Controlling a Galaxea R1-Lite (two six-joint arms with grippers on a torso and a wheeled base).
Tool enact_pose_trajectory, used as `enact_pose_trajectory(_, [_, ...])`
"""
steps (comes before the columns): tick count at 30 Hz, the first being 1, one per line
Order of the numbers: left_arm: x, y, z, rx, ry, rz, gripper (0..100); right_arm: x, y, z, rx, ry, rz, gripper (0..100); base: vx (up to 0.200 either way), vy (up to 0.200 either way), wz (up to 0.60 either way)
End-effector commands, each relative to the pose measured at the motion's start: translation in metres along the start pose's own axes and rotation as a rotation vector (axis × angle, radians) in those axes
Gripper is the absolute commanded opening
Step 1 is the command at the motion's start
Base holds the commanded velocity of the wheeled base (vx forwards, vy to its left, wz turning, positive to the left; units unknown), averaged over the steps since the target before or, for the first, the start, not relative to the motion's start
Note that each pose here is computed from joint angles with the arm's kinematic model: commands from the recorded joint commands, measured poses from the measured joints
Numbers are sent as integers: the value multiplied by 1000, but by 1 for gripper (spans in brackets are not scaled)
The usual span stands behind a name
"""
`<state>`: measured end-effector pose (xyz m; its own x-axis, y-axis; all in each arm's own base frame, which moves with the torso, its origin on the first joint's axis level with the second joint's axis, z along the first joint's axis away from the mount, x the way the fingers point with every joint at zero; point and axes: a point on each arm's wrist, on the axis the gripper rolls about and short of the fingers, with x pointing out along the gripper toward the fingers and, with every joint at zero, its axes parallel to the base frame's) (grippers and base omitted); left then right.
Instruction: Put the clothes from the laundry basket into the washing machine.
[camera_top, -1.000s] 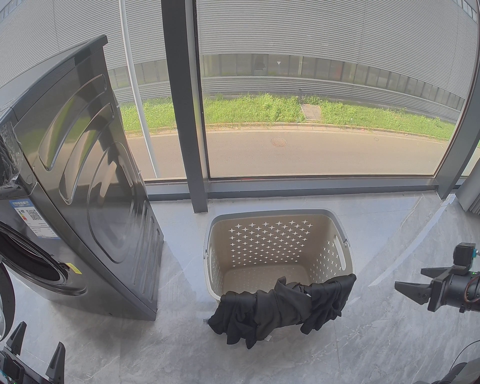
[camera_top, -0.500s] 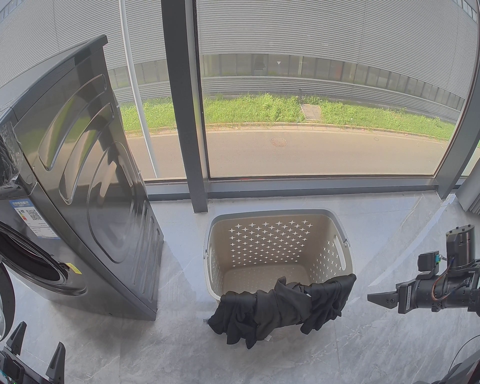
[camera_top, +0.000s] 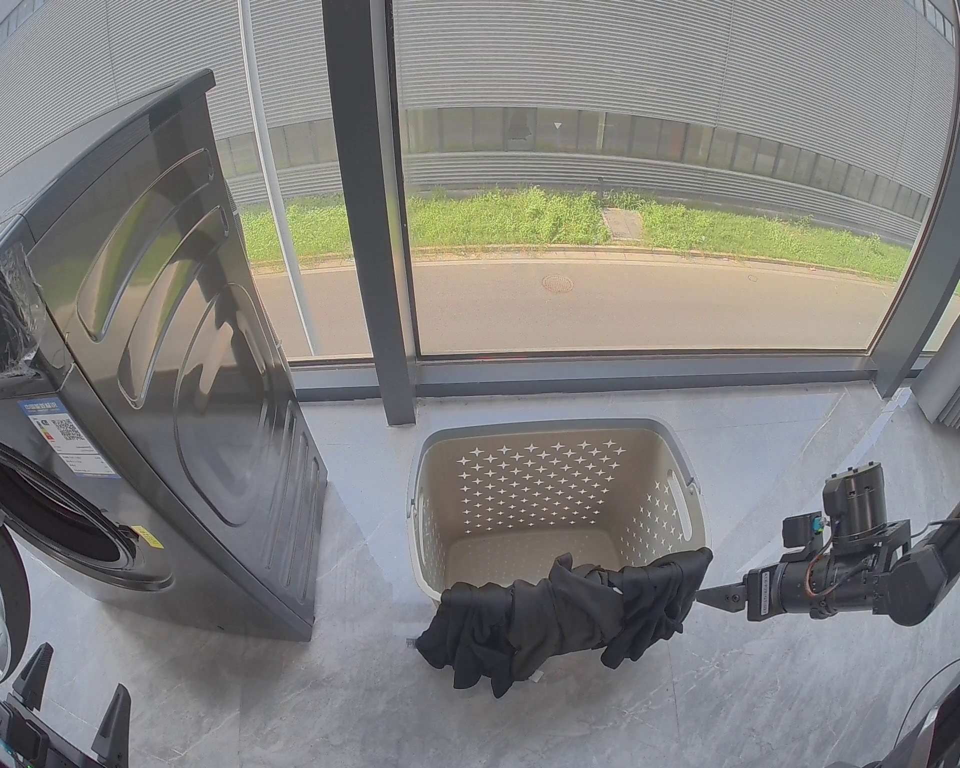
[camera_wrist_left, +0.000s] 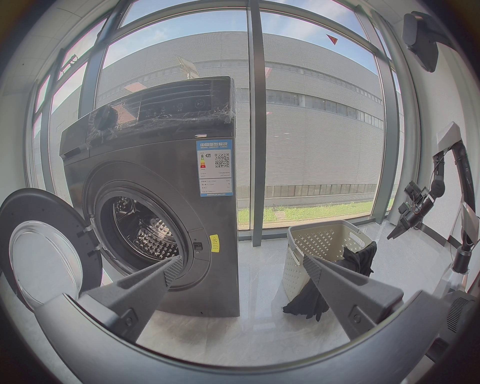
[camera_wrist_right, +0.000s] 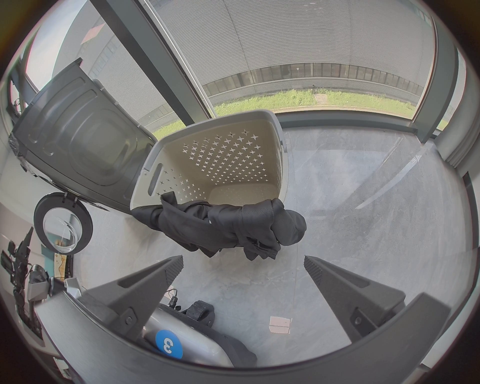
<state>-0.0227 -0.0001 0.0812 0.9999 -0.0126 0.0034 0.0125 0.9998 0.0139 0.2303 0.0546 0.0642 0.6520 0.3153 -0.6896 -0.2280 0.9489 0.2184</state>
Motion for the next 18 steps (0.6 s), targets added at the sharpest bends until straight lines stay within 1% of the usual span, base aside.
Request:
enact_pose_trajectory(1, [0, 0, -5, 0, -3, 0, 100, 33, -7, -2, 18, 64, -12, 100, 0, 0, 0])
enact_pose_trajectory(6, [0, 0, -5, 0, -1, 0, 100, 47, -9, 1, 30, 68, -16, 100, 0, 0, 0])
enact_pose_trajectory(10, [0, 0, -5, -2, -1, 0, 100, 57, -12, 0, 39, 79, -42, 100, 0, 0, 0])
enact_pose_trajectory(15, [0, 0, -5, -2, -1, -3, 100, 64, -13, -1, 34, 67, -40, 100, 0, 0, 0])
enact_pose_trajectory(16, [0, 0, -5, -2, -1, -1, 100, 69, -14, -1, 30, 53, -38, 100, 0, 0, 0])
enact_pose_trajectory(18, [0, 0, -5, -3, -1, -3, 100, 75, -14, -2, 27, 57, -40, 100, 0, 0, 0])
